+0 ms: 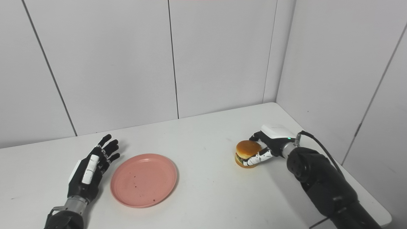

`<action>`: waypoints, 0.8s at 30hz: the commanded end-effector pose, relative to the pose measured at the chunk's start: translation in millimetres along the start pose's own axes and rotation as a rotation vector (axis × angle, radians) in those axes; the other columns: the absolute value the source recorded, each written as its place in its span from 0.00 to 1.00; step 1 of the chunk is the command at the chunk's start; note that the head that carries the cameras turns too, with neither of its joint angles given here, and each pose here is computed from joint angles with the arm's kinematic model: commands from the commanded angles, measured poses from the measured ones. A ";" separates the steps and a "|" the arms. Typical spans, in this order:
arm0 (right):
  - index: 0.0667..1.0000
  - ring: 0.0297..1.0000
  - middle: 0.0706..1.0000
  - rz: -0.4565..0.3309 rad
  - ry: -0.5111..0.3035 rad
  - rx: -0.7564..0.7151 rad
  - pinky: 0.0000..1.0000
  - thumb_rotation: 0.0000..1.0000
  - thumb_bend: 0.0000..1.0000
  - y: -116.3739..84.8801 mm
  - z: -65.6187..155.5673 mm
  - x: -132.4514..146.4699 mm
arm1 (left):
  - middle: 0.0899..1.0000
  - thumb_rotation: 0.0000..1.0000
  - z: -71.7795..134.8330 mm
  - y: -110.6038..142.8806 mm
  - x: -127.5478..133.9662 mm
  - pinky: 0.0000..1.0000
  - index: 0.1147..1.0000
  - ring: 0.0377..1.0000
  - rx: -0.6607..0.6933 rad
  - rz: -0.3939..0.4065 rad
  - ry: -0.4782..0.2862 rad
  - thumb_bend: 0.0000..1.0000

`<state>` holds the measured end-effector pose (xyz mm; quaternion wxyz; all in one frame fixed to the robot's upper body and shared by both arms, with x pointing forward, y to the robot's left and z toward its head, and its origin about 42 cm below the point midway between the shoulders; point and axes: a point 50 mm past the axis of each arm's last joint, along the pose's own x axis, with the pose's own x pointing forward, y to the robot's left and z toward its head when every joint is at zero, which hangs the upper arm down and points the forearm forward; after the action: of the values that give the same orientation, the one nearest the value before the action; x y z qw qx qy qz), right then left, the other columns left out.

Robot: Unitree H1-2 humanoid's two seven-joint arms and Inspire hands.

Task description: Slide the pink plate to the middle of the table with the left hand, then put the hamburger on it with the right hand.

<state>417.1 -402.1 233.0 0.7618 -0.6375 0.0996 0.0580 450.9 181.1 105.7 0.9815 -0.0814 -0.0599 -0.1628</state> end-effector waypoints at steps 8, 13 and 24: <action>0.52 0.38 0.43 -0.151 -0.047 0.040 0.34 0.26 0.61 -31.5 2.7 2.3 | 0.86 0.76 -37.2 8.9 -38.6 0.86 0.86 0.90 -0.039 0.034 0.115 0.95; 0.46 0.41 0.46 -0.175 -0.048 0.040 0.36 0.16 0.51 -30.6 5.0 1.6 | 0.86 0.75 -36.7 9.3 -38.2 0.87 0.86 0.90 -0.046 0.036 0.120 0.95; 0.45 0.36 0.41 -0.182 -0.067 0.037 0.32 0.16 0.51 -30.9 6.8 -1.9 | 0.86 0.77 -38.1 8.6 -40.3 0.86 0.87 0.90 -0.016 0.022 0.129 0.95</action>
<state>417.7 -399.1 234.4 0.7860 -0.6145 0.0624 0.0256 449.4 181.7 104.4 0.9813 -0.0776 -0.0474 -0.1695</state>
